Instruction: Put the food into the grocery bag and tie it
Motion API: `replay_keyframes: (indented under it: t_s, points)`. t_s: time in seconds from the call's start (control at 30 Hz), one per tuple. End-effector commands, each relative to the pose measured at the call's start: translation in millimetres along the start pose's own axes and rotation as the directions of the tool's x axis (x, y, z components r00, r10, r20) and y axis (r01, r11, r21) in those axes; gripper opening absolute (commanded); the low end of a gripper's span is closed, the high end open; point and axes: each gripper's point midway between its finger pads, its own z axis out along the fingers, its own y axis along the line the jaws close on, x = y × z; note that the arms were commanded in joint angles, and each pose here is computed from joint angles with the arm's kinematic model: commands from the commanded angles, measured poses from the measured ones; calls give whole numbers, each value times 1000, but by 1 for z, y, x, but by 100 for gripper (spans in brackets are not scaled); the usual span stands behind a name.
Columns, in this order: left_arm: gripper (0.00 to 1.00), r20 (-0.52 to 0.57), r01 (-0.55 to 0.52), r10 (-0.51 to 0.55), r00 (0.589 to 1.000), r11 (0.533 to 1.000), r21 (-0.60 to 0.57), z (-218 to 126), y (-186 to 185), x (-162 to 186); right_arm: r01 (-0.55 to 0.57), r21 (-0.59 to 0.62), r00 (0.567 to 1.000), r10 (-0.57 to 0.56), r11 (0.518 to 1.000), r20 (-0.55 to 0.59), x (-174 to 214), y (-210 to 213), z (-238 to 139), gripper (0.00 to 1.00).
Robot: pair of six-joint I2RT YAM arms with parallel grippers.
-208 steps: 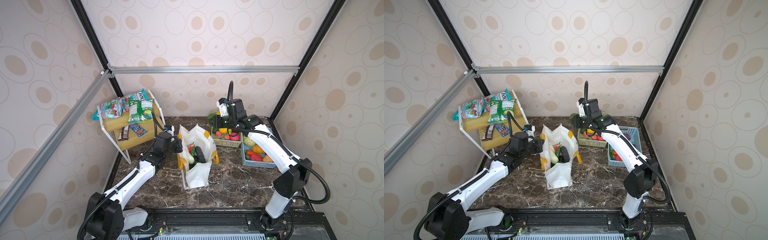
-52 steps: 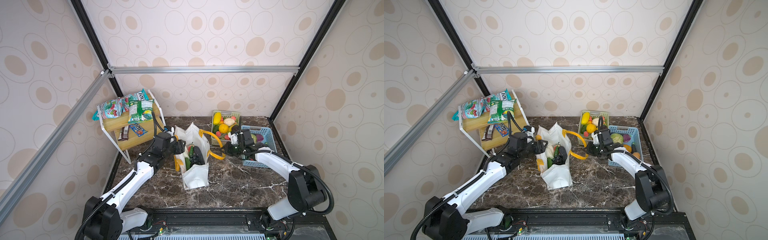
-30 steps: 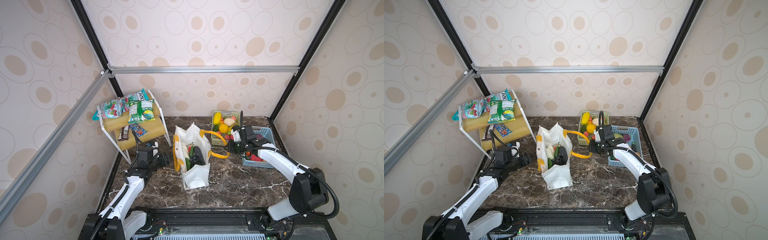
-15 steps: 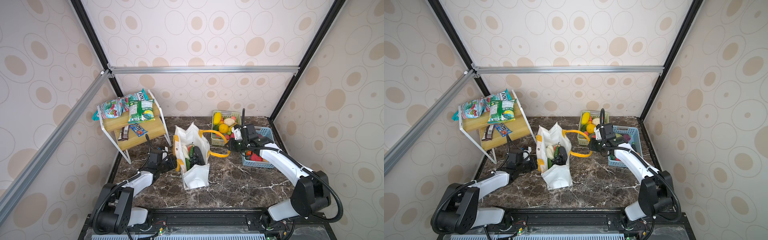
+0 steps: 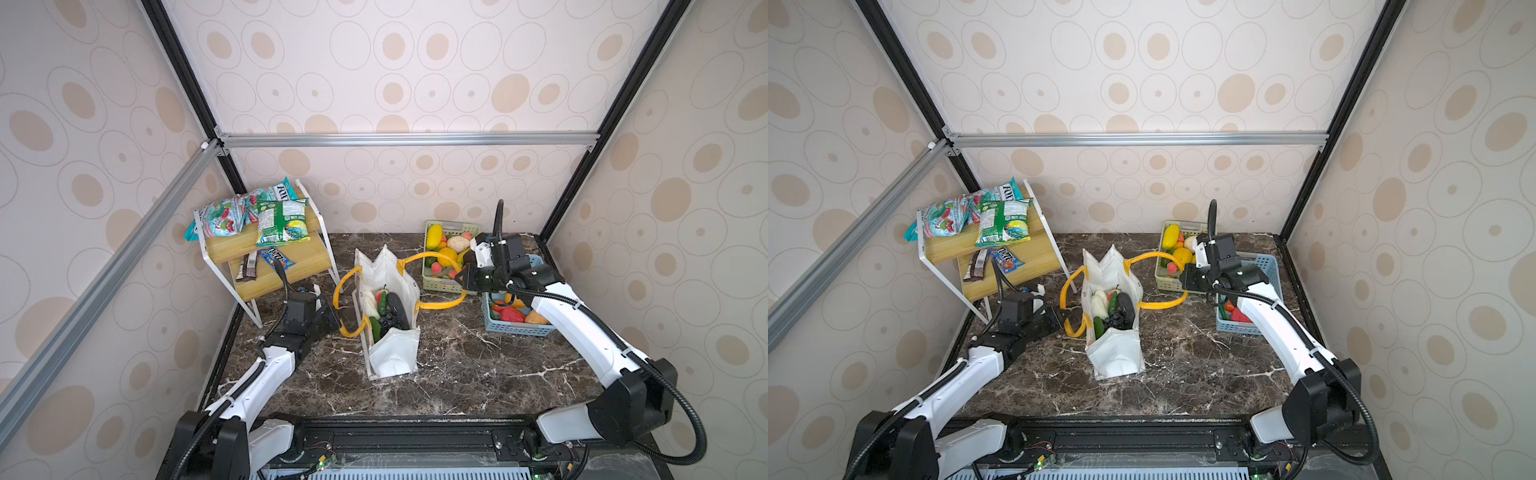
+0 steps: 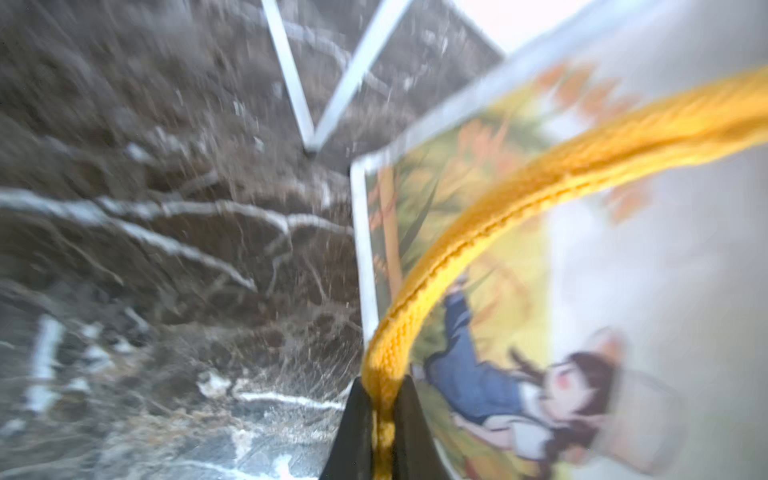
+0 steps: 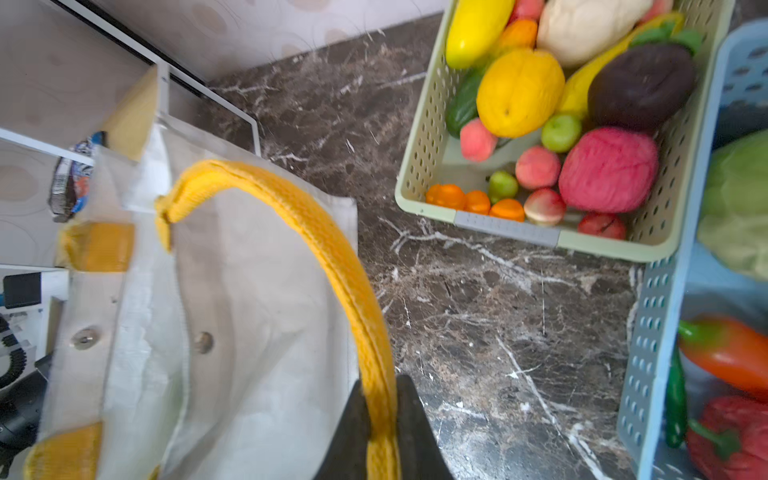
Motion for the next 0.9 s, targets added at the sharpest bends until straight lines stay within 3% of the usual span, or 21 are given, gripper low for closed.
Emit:
replay_keyframes:
  t_s: [0.0,0.23,0.4,0.57,0.7,0.87]
  points:
    - [8,84,-110,110,990,994,-6,-34,-29,-49,108,-62,991,-103,992,80,-20,36,-31,15]
    - [5,174,-241,207,963,950,200,-76,-120,-111,290,-267,950,-242,919,198,-28,124,-55,17]
    - [5,212,-304,242,947,885,352,-91,-193,-125,385,-474,923,-314,792,224,-9,190,-51,17]
    - [5,235,-315,228,945,831,459,-100,-246,-132,397,-609,915,-349,687,204,16,223,-34,15]
    - [6,228,-331,246,942,792,513,-102,-278,-122,371,-614,926,-330,697,186,19,222,-13,15]
    - [8,193,-308,242,951,784,539,-98,-291,-103,341,-611,940,-253,715,228,8,222,1,12]
